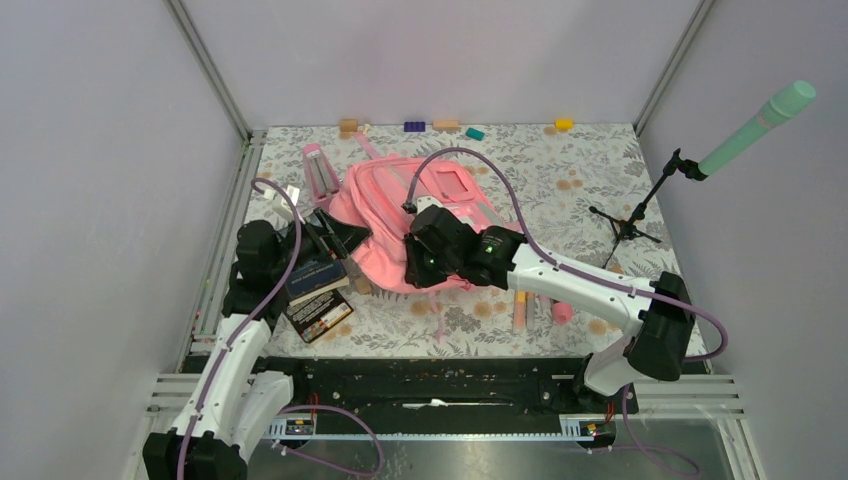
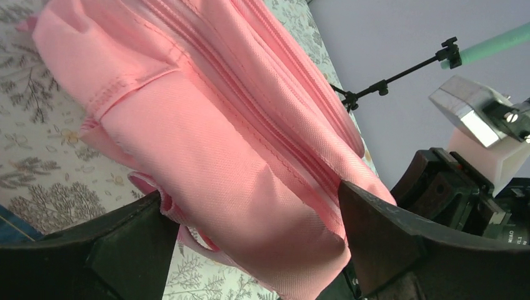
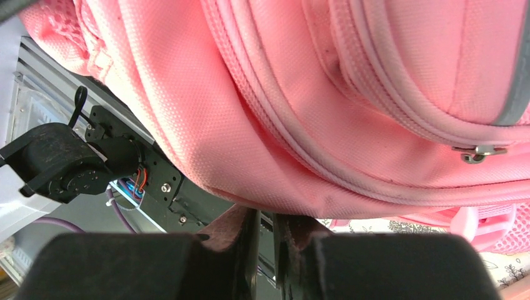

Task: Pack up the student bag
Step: Unzip the student bag at the center of the board.

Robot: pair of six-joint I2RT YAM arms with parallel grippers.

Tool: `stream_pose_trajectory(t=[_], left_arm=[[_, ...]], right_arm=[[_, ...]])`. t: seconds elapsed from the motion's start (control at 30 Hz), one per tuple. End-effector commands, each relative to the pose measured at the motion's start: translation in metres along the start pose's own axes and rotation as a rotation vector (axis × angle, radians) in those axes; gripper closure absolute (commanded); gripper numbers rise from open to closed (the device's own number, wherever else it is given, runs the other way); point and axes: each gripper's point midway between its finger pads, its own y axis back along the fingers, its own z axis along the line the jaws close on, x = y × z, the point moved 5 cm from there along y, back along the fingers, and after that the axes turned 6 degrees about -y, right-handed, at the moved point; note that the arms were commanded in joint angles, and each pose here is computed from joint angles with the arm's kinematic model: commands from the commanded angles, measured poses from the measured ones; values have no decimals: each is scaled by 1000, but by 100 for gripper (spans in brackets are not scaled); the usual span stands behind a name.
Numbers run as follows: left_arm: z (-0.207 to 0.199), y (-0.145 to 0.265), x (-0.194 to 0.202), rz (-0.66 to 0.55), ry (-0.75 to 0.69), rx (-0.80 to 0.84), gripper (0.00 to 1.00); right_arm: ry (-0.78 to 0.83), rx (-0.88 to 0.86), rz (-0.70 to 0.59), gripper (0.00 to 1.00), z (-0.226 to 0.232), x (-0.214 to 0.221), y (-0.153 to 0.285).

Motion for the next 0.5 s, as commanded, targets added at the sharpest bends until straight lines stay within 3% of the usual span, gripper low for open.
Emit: stream_pose_trajectory(t=[0.0,0.13,0.47], left_arm=[[-10,7,11,6,36,62,10],[-7,14,19,8,60,11,13],[-15,30,24,-67,10,42,5]], right_arm=[[-43,-103,-165,100,19,-35,17],[-47,-97,-156,100,17,-33,14],[-48,-92,-143,100,13,-31,11]])
